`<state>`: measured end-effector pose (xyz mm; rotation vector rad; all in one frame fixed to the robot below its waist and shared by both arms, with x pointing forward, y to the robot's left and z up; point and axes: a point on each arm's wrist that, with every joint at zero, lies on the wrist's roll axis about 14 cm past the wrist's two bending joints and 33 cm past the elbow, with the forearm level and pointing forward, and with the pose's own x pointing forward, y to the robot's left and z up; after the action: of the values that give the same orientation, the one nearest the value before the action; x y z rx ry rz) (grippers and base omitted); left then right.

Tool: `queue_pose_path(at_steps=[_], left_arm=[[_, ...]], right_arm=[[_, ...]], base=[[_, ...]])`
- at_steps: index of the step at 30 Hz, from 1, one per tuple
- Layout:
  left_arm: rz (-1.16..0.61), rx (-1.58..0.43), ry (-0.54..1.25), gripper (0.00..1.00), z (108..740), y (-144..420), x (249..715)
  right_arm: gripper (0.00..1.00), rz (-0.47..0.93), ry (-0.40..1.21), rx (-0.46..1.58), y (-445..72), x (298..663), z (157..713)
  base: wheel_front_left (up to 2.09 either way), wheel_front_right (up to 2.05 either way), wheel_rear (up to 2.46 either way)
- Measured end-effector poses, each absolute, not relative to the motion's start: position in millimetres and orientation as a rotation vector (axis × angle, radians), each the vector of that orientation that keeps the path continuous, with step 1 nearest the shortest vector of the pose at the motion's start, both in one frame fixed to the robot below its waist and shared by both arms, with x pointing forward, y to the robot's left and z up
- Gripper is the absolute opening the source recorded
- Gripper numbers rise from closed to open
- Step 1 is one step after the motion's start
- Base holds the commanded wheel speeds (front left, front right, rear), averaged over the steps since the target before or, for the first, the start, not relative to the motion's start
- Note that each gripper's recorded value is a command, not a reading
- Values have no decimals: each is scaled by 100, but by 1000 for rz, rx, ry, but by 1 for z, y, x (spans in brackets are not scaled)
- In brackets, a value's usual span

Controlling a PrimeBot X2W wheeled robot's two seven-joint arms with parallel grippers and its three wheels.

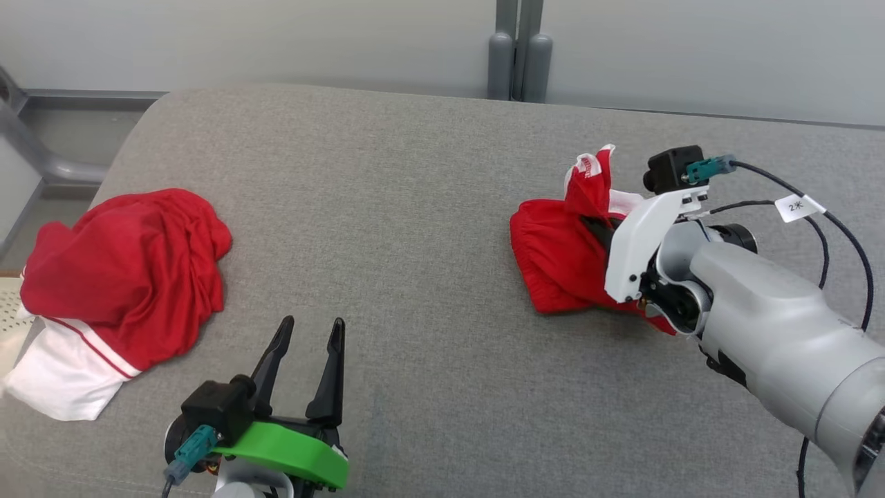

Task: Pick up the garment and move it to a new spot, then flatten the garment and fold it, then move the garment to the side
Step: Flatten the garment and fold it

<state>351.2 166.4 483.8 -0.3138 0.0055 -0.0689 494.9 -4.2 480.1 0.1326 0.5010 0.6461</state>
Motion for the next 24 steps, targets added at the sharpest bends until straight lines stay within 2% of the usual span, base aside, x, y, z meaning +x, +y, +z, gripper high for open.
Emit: queue_pose_path(at_steps=[6,7,8,9,10,19,24], left_arm=[[-42,-315,19,100,478,174,348],[-39,-315,22,100,477,174,348],[-36,-316,24,100,476,175,348],[-34,-316,26,100,476,176,349],[-34,-315,28,100,475,176,350],[-69,-317,27,100,475,165,360],[-92,-316,13,100,480,159,363]], right_arm=[[1,671,533,123,20,490,466],[30,670,536,122,21,491,463],[49,670,540,115,22,490,460],[95,673,542,116,23,490,459],[100,674,540,120,25,489,458],[100,661,385,247,15,497,493],[100,618,238,323,-19,507,532]], base=[[0,0,0],[0,0,0],[0,0,0],[0,0,0],[0,0,0],[0,0,0],[0,0,0]])
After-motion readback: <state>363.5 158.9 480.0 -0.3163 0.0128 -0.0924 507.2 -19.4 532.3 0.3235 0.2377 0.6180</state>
